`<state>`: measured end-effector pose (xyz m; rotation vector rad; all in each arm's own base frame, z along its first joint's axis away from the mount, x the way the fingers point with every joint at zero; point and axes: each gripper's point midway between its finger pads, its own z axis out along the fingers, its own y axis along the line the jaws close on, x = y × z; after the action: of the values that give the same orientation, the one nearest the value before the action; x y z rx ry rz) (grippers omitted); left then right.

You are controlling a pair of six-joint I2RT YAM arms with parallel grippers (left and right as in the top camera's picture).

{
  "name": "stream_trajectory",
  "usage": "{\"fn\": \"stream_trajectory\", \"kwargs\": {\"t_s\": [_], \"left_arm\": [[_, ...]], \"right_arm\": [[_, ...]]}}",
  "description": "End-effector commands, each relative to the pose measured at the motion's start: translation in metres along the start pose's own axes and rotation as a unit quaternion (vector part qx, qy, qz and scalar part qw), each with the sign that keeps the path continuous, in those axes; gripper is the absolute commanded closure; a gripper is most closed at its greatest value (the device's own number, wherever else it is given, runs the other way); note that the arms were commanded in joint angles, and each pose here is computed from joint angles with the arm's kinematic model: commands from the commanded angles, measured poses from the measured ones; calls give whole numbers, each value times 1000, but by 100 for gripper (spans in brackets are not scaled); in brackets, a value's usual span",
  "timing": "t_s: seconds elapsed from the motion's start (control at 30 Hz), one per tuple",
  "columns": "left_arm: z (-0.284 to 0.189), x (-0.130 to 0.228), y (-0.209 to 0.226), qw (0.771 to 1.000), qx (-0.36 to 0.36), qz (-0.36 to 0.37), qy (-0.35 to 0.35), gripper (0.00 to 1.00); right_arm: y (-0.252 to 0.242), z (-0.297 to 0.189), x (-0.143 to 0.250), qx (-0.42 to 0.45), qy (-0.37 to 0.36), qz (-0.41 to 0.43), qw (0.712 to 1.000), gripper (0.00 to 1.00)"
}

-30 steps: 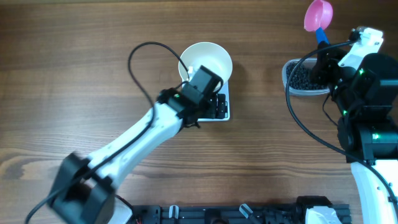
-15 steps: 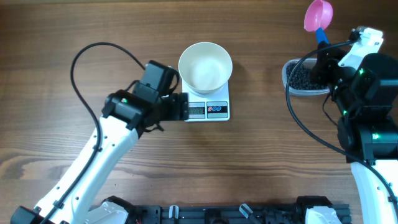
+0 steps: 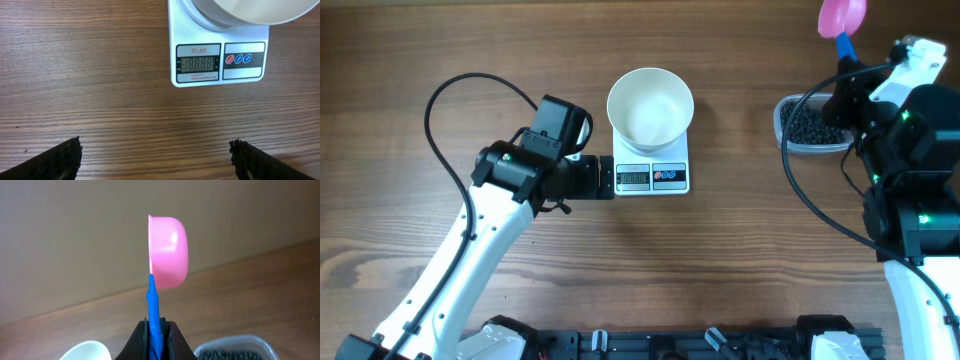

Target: Scoop item into bowl and weigh 150g on scale

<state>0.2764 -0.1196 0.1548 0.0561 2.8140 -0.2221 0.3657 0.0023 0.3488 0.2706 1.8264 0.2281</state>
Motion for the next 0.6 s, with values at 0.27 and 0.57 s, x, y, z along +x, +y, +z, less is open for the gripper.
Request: {"fn": "stream_trajectory", "kwargs": {"t_s": [0.27,0.57], "left_arm": [[-5,-3,-3,1000,10,9,-8,0],[-5,-3,-3,1000,10,9,-8,0]], "right_arm": [[0,-8,-54,13,-102,0,995,96],[-15,-15,-58,42,-116,63,990,96]]}}
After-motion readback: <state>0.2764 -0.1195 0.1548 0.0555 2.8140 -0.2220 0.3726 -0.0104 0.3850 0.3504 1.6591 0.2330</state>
